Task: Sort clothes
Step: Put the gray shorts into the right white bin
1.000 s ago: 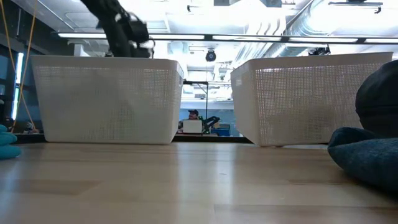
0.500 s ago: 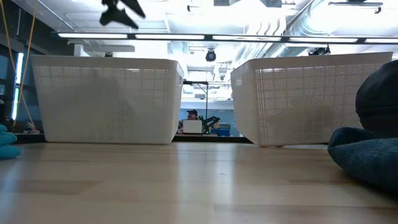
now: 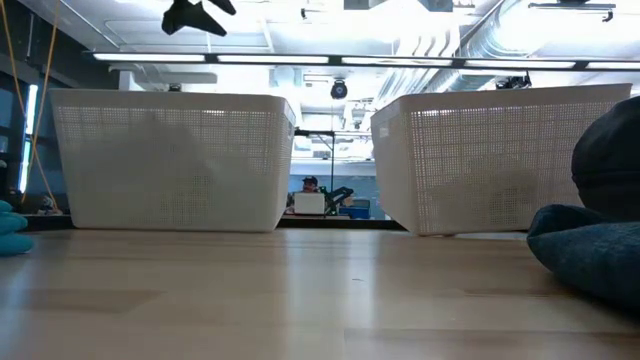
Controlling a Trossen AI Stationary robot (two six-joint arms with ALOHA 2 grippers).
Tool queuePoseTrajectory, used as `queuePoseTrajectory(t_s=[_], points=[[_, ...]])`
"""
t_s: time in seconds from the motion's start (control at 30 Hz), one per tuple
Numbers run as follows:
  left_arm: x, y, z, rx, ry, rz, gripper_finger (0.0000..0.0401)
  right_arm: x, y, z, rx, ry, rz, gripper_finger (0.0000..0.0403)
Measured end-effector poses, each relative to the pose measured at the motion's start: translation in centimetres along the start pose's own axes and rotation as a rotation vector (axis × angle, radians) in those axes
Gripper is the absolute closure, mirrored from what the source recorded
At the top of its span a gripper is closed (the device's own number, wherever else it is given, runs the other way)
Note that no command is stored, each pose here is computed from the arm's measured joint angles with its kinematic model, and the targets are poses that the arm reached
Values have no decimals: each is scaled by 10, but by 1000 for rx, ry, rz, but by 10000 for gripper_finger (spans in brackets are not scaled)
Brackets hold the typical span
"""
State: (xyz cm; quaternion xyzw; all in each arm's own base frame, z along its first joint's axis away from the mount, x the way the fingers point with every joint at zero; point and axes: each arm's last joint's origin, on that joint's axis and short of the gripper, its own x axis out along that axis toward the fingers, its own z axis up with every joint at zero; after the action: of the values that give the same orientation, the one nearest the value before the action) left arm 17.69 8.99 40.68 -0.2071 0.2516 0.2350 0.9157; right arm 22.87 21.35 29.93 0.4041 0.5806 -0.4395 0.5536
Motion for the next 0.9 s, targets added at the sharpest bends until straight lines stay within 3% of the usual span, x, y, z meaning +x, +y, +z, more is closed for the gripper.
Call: queuePoseTrajectory(t_s=[0.17,0.27,0.37,0.47,0.53,0.73,0.8,0.9], points=[[10,-3,-2,9,29,-9,190,45,-4,-20,120,35,11,139],[16,-6,-1,15,35,-17,190,77,1,-21,140,48,81,139],[22,-9,1,23,34,-31,190,107,-2,-12,174,47,63,141],[26,-13,2,25,30,-52,190,131,-8,0,202,28,31,163],[29,-15,2,29,34,-64,190,140,-10,7,209,24,22,199],[31,-22,-1,45,48,-86,190,120,0,9,120,15,50,374],[31,-24,-1,50,51,-94,190,101,3,8,97,-4,52,388],[31,-25,-2,56,53,-101,190,62,4,8,90,-50,36,371]])
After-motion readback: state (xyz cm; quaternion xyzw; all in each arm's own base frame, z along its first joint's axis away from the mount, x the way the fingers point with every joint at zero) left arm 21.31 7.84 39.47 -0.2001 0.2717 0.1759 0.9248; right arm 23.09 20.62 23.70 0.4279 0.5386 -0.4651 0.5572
